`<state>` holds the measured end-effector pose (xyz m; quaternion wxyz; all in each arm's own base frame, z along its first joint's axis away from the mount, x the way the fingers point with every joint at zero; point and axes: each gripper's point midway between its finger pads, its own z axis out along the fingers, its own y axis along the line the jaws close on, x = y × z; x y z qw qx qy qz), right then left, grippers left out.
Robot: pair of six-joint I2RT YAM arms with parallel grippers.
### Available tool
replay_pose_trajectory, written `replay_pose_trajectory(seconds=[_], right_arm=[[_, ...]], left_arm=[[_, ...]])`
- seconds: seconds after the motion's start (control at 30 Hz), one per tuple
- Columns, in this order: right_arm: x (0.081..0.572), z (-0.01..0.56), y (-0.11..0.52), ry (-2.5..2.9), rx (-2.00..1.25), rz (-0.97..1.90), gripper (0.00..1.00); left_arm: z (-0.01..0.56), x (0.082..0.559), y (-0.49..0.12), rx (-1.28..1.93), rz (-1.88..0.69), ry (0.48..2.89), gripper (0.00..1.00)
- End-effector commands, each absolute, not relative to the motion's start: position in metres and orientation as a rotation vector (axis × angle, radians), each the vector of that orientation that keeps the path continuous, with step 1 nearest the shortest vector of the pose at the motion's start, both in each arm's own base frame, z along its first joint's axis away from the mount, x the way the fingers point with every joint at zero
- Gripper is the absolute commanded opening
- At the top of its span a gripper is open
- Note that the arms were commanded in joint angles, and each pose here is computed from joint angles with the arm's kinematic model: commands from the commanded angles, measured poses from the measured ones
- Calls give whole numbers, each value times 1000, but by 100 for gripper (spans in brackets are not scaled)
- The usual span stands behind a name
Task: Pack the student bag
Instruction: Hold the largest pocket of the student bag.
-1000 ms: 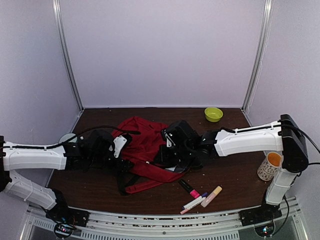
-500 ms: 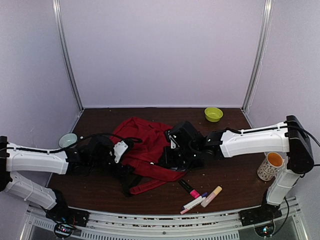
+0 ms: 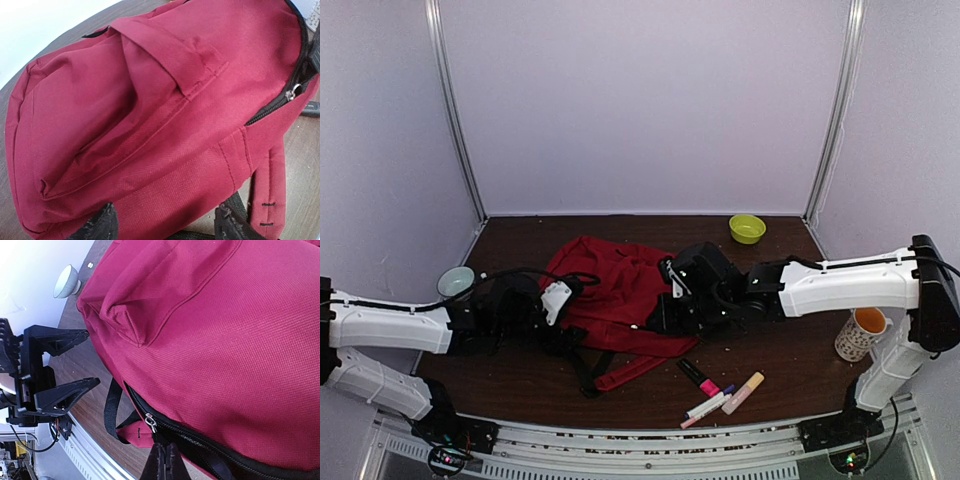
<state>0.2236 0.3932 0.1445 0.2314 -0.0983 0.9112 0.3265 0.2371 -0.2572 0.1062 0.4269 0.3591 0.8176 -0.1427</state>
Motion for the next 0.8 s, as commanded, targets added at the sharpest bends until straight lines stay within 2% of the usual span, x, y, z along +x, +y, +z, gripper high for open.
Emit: replay_pose_trajectory(seconds=[0.0,0.3,0.57,0.77], right_arm=[[221,152,386,2481,-291,868,0],[218,156,390,2470,-308,882,0],[216,159,395,2461,-319,901,0],[215,157,394,2462,-323,897,0]], left_arm=[[119,229,-270,941,-456,1934,69],[127,214,-291,1109,-416,1760,69],[147,222,-315,1211,-368,1624,73],[135,219,-334,1375,-381,1561,71]])
